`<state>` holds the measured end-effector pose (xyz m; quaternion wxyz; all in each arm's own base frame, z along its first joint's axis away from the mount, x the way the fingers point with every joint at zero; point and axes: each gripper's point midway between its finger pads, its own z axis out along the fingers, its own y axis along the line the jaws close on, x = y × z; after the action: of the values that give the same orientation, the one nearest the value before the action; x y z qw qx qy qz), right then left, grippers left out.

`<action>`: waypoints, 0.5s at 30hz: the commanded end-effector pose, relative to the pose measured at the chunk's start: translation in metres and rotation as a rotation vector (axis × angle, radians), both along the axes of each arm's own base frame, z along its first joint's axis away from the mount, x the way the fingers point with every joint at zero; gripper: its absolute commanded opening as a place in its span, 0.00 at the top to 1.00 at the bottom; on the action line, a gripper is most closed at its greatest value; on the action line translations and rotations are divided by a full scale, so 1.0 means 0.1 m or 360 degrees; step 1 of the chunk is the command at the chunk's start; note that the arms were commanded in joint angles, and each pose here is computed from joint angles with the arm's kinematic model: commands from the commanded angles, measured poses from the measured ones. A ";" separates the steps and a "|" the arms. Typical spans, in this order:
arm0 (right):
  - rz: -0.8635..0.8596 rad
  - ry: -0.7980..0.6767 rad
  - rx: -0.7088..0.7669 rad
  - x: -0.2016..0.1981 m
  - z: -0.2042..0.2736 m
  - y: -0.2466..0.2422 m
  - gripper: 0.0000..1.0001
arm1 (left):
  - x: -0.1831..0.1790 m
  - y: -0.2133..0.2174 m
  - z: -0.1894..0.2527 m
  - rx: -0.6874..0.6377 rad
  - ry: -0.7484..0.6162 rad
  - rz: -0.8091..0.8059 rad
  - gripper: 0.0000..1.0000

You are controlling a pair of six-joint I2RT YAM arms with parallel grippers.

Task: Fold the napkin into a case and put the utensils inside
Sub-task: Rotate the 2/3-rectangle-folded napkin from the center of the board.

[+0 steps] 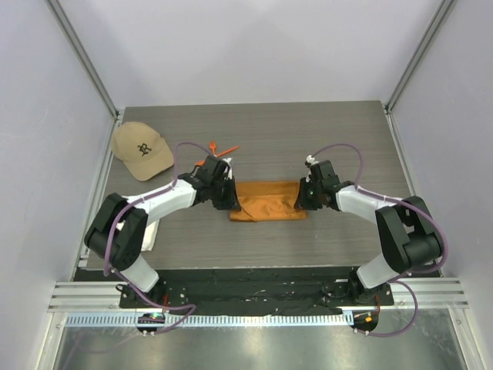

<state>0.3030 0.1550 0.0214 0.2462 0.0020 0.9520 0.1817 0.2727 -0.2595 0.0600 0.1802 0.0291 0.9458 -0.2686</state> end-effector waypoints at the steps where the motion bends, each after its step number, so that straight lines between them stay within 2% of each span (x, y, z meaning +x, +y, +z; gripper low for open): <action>1: -0.0074 0.0069 0.0029 -0.35 -0.10 0.07 0.85 | 0.20 0.02 0.42 0.0016 -0.0150 0.0023 0.89; 4: 0.0026 0.0092 0.0080 -0.72 -0.12 0.38 0.86 | 0.26 0.07 0.52 0.0076 -0.0162 0.0020 0.80; 6: 0.0129 0.0111 0.0222 -1.00 -0.04 0.79 0.85 | 0.30 0.13 0.55 0.0129 -0.0181 0.0030 0.77; 8: 0.0215 0.0129 0.0422 -1.19 0.17 1.12 0.85 | 0.29 0.21 0.61 0.0154 -0.0202 0.0061 0.74; 10: 0.0348 0.0015 0.0531 -1.25 0.47 1.37 0.83 | 0.24 0.26 0.62 0.0148 -0.0198 0.0096 0.71; 13: 0.0380 -0.0210 0.0520 -1.05 0.86 1.29 0.71 | 0.07 0.21 0.58 0.0072 -0.0102 0.0070 0.71; 14: 0.0362 -0.0283 0.0476 -0.96 0.94 1.17 0.58 | 0.04 0.20 0.54 0.0066 -0.0076 0.0074 0.72; 15: 0.0387 -0.0352 0.0413 -0.87 0.96 1.08 0.53 | 0.00 0.14 0.49 0.0057 -0.0059 0.0062 0.73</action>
<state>0.1685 0.2716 0.0569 0.2103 -0.0932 0.9172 0.3252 0.2919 -0.2416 0.1162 0.2314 0.0257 0.9435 -0.2357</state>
